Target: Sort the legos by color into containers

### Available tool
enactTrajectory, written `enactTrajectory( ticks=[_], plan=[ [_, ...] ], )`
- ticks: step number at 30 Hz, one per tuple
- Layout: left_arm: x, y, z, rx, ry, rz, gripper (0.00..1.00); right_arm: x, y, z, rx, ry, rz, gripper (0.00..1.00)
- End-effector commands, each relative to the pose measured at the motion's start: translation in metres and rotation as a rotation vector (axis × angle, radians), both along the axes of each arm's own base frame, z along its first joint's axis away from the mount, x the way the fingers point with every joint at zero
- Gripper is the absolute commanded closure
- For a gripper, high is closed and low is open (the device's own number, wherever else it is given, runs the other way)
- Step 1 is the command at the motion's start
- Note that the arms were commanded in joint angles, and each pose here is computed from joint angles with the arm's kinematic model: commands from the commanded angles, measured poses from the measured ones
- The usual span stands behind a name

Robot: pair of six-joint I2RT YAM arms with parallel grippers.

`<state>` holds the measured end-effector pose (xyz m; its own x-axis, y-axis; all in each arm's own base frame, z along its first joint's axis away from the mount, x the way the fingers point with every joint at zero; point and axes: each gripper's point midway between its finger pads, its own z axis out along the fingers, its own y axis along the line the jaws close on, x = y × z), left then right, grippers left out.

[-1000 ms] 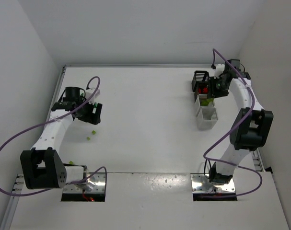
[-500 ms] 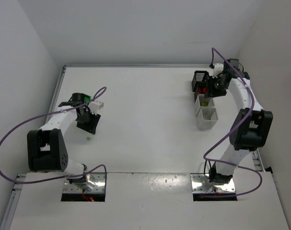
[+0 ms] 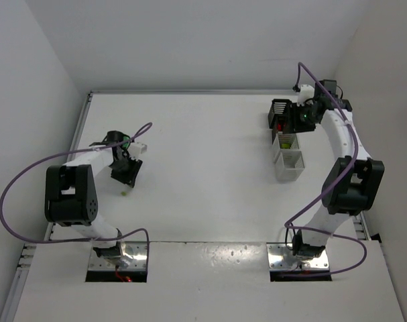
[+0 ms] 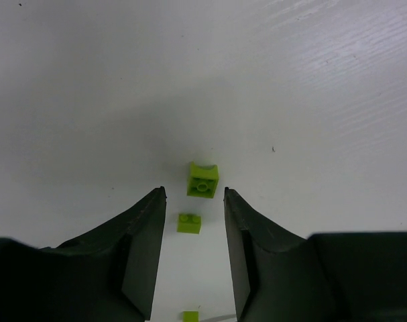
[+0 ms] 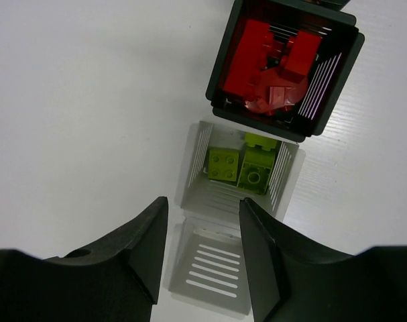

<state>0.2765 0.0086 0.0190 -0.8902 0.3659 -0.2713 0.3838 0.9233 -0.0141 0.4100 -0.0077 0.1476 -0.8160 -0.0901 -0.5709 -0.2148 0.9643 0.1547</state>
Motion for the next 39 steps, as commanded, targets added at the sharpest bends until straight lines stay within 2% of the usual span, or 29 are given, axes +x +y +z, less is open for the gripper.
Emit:
enactTrajectory(
  ticks=[1,7,11,14,19,20,21,23,24,25,26,27,28,29,30,31,34,39],
  plan=[
    [0.009,-0.001,-0.002,0.006,-0.023,0.009,0.55,0.006,0.010,0.029,0.023,-0.083,0.022,0.53],
    [0.009,-0.002,-0.010,-0.004,-0.014,0.006,0.58,0.006,0.013,0.033,0.032,-0.093,0.029,0.53],
    [0.003,-0.002,-0.018,-0.005,0.016,0.007,0.66,0.003,0.020,0.034,0.071,-0.085,0.044,0.53],
    [0.008,-0.008,-0.017,-0.023,-0.004,-0.008,0.75,-0.002,0.033,0.034,0.135,-0.074,0.084,0.53],
    [0.014,-0.025,-0.010,-0.117,-0.022,-0.051,0.84,-0.019,0.086,0.035,0.296,-0.045,0.233,0.53],
    [0.015,-0.033,-0.001,-0.161,-0.037,-0.089,0.85,-0.025,0.099,0.034,0.342,-0.032,0.271,0.53],
    [0.023,-0.057,0.025,-0.291,-0.109,-0.153,0.85,-0.032,0.115,0.034,0.377,-0.010,0.305,0.53],
    [0.029,-0.080,0.059,-0.415,-0.201,-0.222,0.87,-0.040,0.142,0.040,0.486,0.017,0.348,0.53],
    [0.029,-0.101,0.080,-0.522,-0.252,-0.273,0.87,-0.042,0.154,0.047,0.534,0.020,0.368,0.53],
    [0.032,-0.109,0.105,-0.562,-0.326,-0.305,0.87,-0.048,0.170,0.044,0.592,0.058,0.385,0.53],
    [0.030,-0.120,0.118,-0.609,-0.359,-0.350,0.87,-0.057,0.185,0.049,0.715,0.134,0.372,0.53],
    [0.031,-0.131,0.134,-0.658,-0.405,-0.385,0.87,-0.052,0.195,0.055,0.776,0.120,0.391,0.53],
    [0.030,-0.141,0.152,-0.726,-0.446,-0.414,0.87,-0.057,0.207,0.046,0.845,0.188,0.386,0.53],
    [0.030,-0.148,0.172,-0.752,-0.506,-0.443,0.87,-0.064,0.218,0.056,0.964,0.292,0.361,0.53],
    [0.032,-0.157,0.183,-0.798,-0.544,-0.441,0.87,-0.056,0.226,0.061,1.004,0.261,0.398,0.53],
    [0.029,-0.162,0.194,-0.842,-0.571,-0.457,0.87,-0.063,0.238,0.055,1.062,0.341,0.421,0.53],
    [0.023,-0.184,0.224,-0.915,-0.657,-0.490,0.85,-0.059,0.262,0.069,1.152,0.421,0.458,0.55],
    [0.020,-0.207,0.263,-1.006,-0.763,-0.484,0.84,-0.059,0.316,0.074,1.165,0.511,0.552,0.55]
  ],
)
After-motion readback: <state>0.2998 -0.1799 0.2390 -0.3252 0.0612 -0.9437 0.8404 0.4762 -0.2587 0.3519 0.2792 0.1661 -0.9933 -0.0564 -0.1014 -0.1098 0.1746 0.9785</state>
